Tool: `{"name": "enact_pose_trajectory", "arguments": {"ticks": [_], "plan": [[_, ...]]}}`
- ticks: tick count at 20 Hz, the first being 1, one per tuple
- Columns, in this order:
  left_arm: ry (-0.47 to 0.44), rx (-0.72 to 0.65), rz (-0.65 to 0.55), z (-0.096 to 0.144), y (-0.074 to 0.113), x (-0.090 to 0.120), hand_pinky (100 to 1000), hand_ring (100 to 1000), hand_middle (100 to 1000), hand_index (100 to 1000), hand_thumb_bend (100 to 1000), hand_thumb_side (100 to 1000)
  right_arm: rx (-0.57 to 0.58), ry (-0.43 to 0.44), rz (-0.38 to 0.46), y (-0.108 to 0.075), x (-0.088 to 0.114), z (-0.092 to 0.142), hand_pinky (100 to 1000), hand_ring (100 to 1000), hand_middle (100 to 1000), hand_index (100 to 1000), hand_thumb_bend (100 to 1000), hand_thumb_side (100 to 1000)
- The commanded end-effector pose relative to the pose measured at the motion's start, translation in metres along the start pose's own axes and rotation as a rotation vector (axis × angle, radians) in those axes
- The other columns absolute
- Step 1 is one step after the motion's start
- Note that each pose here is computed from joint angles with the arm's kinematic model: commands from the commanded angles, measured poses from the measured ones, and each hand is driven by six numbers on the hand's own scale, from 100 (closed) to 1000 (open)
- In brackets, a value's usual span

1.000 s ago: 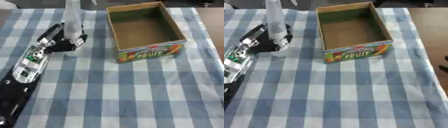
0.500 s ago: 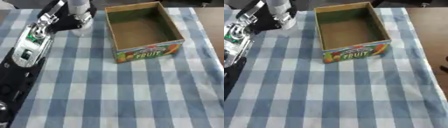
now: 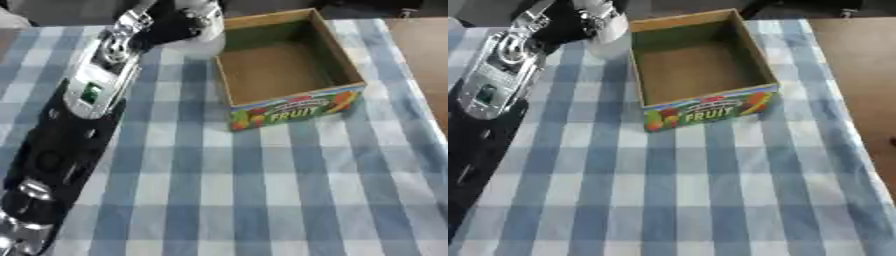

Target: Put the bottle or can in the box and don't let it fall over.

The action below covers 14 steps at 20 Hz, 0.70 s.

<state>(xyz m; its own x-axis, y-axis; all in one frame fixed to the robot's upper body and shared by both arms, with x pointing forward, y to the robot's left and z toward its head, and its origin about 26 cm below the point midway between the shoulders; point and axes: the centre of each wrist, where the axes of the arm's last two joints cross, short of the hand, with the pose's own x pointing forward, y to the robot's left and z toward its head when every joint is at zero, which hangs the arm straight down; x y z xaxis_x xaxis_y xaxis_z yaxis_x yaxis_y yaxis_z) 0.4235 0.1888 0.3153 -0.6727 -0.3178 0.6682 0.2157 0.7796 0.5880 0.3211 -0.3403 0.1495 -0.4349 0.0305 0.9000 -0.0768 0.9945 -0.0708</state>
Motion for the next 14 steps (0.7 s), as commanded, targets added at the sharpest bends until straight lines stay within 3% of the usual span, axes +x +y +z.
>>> {"name": "enact_pose_trajectory", "arguments": {"ticks": [1, 6, 8, 9, 10, 13, 14], "plan": [[-0.039, 0.023, 0.004, -0.014, -0.003, 0.010, 1000, 620, 815, 316, 100, 441, 0.022, -0.028, 0.004, 0.001, 0.008, -0.006, 882, 1000, 1000, 1000, 100, 699], [-0.073, 0.055, -0.029, -0.031, -0.014, 0.009, 1000, 630, 819, 352, 100, 453, 0.041, -0.034, -0.007, 0.006, 0.009, -0.009, 882, 1000, 1000, 1000, 100, 704], [-0.091, 0.047, -0.057, -0.035, -0.019, 0.008, 1000, 671, 869, 615, 100, 239, 0.043, -0.033, -0.007, 0.006, 0.009, -0.009, 882, 1000, 1000, 1000, 100, 706], [-0.102, 0.032, -0.078, -0.036, -0.020, 0.008, 1000, 702, 904, 778, 100, 191, 0.044, -0.033, -0.008, 0.007, 0.009, -0.010, 882, 1000, 1000, 1000, 100, 706], [-0.111, 0.019, -0.098, -0.036, -0.021, 0.008, 1000, 733, 939, 948, 219, 369, 0.044, -0.033, -0.008, 0.007, 0.009, -0.010, 882, 1000, 1000, 1000, 100, 708], [-0.115, -0.025, -0.165, -0.032, -0.018, 0.000, 1000, 748, 946, 1000, 397, 506, 0.038, -0.028, -0.005, 0.006, 0.009, -0.009, 882, 1000, 1000, 1000, 100, 712], [-0.102, -0.034, -0.181, -0.031, -0.016, -0.005, 1000, 747, 944, 1000, 403, 520, 0.036, -0.026, -0.005, 0.006, 0.008, -0.008, 882, 1000, 1000, 1000, 100, 712]]}}
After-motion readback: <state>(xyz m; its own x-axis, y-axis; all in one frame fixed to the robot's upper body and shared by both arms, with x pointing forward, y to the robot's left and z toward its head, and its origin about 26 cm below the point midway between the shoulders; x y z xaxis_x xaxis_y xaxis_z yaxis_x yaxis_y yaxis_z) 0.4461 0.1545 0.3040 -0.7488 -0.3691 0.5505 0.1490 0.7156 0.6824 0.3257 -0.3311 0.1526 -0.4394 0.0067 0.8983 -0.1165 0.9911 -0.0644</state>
